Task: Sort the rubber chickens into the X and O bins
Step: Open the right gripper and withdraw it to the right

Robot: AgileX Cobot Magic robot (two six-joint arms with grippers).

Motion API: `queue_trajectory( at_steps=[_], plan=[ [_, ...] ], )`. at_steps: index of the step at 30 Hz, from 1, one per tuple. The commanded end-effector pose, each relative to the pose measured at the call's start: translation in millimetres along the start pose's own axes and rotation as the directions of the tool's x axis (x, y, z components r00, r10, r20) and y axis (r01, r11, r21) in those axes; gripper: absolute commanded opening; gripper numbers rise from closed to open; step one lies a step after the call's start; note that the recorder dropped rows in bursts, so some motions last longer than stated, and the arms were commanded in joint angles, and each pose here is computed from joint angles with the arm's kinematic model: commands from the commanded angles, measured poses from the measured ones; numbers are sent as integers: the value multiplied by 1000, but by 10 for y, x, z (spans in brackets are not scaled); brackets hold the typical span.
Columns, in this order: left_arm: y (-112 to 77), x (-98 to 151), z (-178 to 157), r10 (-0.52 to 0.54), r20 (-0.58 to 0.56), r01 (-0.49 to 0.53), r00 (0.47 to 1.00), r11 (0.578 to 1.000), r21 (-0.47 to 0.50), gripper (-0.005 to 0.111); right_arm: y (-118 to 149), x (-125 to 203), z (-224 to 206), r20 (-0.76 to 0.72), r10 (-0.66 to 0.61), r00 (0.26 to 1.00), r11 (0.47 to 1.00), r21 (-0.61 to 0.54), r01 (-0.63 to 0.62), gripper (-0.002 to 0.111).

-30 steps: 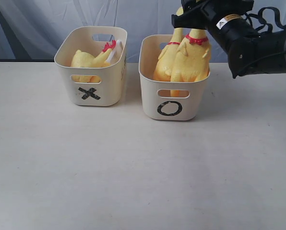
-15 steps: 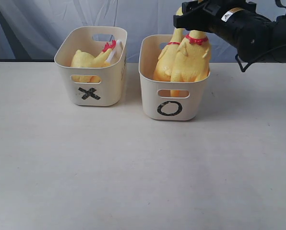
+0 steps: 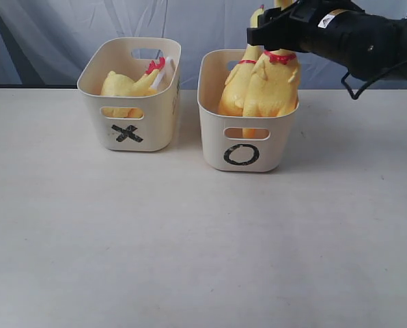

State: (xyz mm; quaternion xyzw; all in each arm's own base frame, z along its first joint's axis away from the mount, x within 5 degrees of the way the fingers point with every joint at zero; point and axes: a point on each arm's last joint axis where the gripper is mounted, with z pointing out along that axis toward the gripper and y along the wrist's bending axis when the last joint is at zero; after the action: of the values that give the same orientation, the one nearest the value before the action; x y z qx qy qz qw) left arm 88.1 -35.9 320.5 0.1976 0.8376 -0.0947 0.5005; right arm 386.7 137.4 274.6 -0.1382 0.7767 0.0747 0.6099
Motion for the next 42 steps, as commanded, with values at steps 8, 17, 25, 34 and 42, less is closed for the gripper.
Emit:
queue_trajectory(
  at_steps=[8,17,25,34,42],
  plan=[
    [-7,10,-3,-5,4,5,1000,1000,5,0,13,-200,-308,-98,8,995,999,-50,-13,63],
    [9,15,-3,21,-2,-21,1000,1000,-12,0,39,-246,-496,-200,10,980,995,-91,-29,57],
    [14,17,-3,28,-5,-28,1000,999,-18,0,54,-298,-666,-265,-2,964,992,-122,-32,6],
    [17,18,-3,32,-6,-32,999,999,-21,0,49,-92,-794,-318,-38,947,992,-125,-3,-1],
    [14,19,-3,29,-7,-29,1000,999,-18,0,-2,440,-1185,-256,81,963,995,-38,-93,-1]
  ],
)
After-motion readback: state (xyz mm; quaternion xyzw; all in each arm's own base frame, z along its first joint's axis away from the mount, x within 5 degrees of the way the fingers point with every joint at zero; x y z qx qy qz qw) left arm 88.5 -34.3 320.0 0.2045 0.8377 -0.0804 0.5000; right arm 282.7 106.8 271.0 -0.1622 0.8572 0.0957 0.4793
